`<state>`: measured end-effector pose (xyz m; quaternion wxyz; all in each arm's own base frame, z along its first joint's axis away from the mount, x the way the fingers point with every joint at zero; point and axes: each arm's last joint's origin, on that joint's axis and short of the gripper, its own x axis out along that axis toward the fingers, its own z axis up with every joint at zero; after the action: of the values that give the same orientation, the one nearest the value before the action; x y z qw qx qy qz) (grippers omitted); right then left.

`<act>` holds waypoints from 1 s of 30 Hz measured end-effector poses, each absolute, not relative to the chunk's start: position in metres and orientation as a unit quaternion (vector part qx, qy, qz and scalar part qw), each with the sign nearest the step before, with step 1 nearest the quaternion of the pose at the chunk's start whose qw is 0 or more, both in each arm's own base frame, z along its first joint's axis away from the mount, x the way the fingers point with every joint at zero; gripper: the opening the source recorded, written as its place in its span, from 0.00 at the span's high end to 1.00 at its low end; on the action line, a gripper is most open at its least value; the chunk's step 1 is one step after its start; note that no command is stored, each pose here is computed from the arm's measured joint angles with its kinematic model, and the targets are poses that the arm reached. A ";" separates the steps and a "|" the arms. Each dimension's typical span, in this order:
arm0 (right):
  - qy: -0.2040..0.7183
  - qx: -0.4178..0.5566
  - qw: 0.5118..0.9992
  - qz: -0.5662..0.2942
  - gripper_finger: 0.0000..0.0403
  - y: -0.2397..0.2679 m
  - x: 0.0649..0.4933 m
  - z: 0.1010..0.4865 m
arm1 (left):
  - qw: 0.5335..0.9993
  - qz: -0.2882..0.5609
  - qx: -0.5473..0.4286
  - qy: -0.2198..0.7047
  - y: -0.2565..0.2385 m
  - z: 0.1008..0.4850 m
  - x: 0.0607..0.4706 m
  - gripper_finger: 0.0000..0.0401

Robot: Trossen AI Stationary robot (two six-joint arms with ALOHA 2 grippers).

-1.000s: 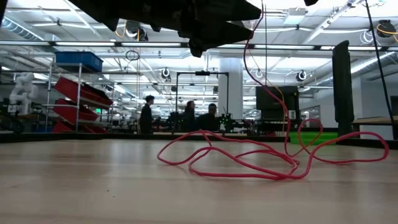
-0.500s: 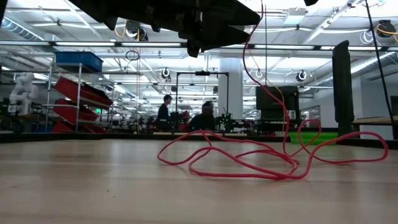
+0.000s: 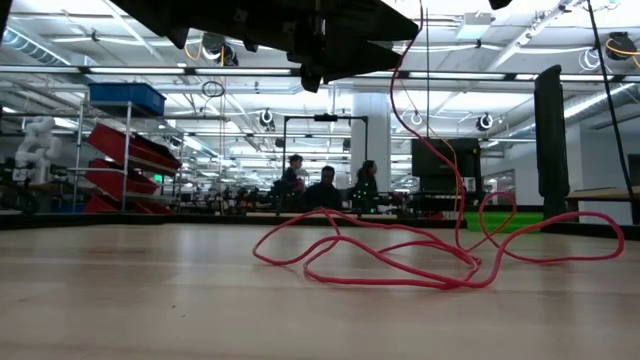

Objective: Coil cords
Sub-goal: Uncoil the red wire from the spool

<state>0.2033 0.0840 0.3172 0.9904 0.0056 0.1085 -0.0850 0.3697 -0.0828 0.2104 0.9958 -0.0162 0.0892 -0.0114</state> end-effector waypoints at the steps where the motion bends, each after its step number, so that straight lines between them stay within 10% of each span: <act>1: 0.109 0.006 0.990 -0.085 1.00 0.084 0.203 0.317 | 0.996 -0.011 -0.016 0.089 -0.083 0.210 0.370 0.44; 30: 0.108 0.005 0.990 -0.085 1.00 0.084 0.203 0.317 | 0.994 -0.058 -0.021 0.087 -0.086 0.211 0.369 0.44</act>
<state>0.2032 0.0839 0.3173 0.9904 0.0055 0.1084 -0.0851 0.3695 -0.0861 0.2115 0.9943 -0.0214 0.0869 -0.0578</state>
